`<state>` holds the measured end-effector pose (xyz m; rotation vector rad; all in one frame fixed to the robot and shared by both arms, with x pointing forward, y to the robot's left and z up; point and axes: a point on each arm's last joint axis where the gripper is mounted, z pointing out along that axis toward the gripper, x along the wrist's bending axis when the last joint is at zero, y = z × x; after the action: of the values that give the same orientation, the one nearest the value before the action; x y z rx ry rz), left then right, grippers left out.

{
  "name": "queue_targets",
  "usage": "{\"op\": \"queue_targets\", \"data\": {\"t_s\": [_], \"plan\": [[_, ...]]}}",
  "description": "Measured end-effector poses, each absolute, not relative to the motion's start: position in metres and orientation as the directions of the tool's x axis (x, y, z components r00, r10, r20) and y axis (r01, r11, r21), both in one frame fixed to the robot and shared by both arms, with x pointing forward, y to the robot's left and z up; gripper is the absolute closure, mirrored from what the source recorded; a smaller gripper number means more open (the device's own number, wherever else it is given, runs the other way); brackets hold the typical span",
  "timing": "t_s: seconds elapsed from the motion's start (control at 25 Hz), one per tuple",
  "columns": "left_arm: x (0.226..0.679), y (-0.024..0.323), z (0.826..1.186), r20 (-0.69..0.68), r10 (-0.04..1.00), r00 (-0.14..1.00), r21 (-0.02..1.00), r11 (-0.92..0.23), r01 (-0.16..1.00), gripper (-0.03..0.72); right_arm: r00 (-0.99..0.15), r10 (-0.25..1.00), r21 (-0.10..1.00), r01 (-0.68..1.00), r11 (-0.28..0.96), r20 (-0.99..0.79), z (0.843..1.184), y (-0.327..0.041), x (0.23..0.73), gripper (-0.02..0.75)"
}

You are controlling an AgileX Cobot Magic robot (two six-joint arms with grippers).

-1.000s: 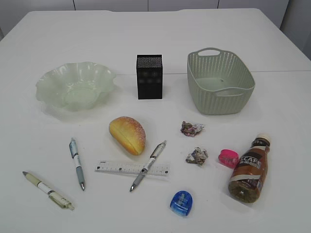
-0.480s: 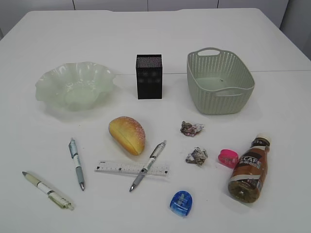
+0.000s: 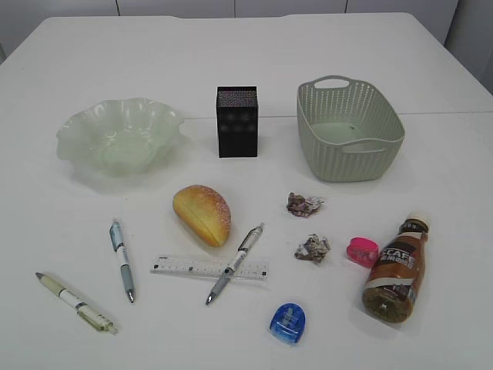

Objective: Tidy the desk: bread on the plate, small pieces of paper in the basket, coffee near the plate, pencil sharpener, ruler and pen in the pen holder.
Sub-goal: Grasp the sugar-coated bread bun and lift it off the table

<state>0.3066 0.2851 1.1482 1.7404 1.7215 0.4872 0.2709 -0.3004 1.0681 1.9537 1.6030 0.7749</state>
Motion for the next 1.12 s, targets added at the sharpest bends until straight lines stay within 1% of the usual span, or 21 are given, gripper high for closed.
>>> {"op": "queue_targets", "data": {"t_s": [0.12,0.2,0.4,0.56,0.68,0.76,0.96,1.04,1.12], "plan": [[0.329,0.284,1.169,-0.175,0.982,0.075,0.658,0.059,0.751,0.358,0.17,0.978,0.661,0.72,-0.209,0.124,1.072,-0.301,0.277,0.164],[0.343,0.282,1.184,-0.187,0.978,0.087,0.664,0.061,0.745,0.337,0.179,0.977,0.631,0.746,-0.214,0.12,1.072,-0.301,0.28,0.164],[0.383,0.269,1.207,-0.211,0.964,0.162,0.65,0.015,0.759,0.326,0.195,0.974,0.516,0.826,-0.227,0.115,1.065,-0.299,0.291,0.164],[0.408,0.257,1.216,-0.211,0.954,0.211,0.645,-0.026,0.764,0.326,0.196,0.972,0.471,0.851,-0.234,0.129,1.062,-0.297,0.299,0.164],[0.425,0.252,1.215,-0.213,0.953,0.217,0.625,-0.038,0.779,0.326,0.197,0.971,0.448,0.862,-0.238,0.135,1.061,-0.296,0.303,0.164],[0.437,0.25,1.209,-0.229,0.954,0.193,0.594,-0.02,0.804,0.326,0.198,0.971,0.439,0.866,-0.239,0.137,1.06,-0.296,0.305,0.164],[0.468,0.244,1.186,-0.315,0.949,0.029,0.462,0.127,0.878,0.323,0.206,0.97,0.392,0.888,-0.242,0.131,1.057,-0.295,0.313,0.164],[0.479,0.241,1.177,-0.351,0.936,-0.024,0.41,0.177,0.895,0.303,0.21,0.97,0.365,0.899,-0.242,0.126,1.054,-0.295,0.318,0.164],[0.488,0.237,1.169,-0.383,0.922,-0.06,0.358,0.208,0.91,0.262,0.213,0.969,0.337,0.909,-0.245,0.128,1.052,-0.294,0.322,0.164]]}}
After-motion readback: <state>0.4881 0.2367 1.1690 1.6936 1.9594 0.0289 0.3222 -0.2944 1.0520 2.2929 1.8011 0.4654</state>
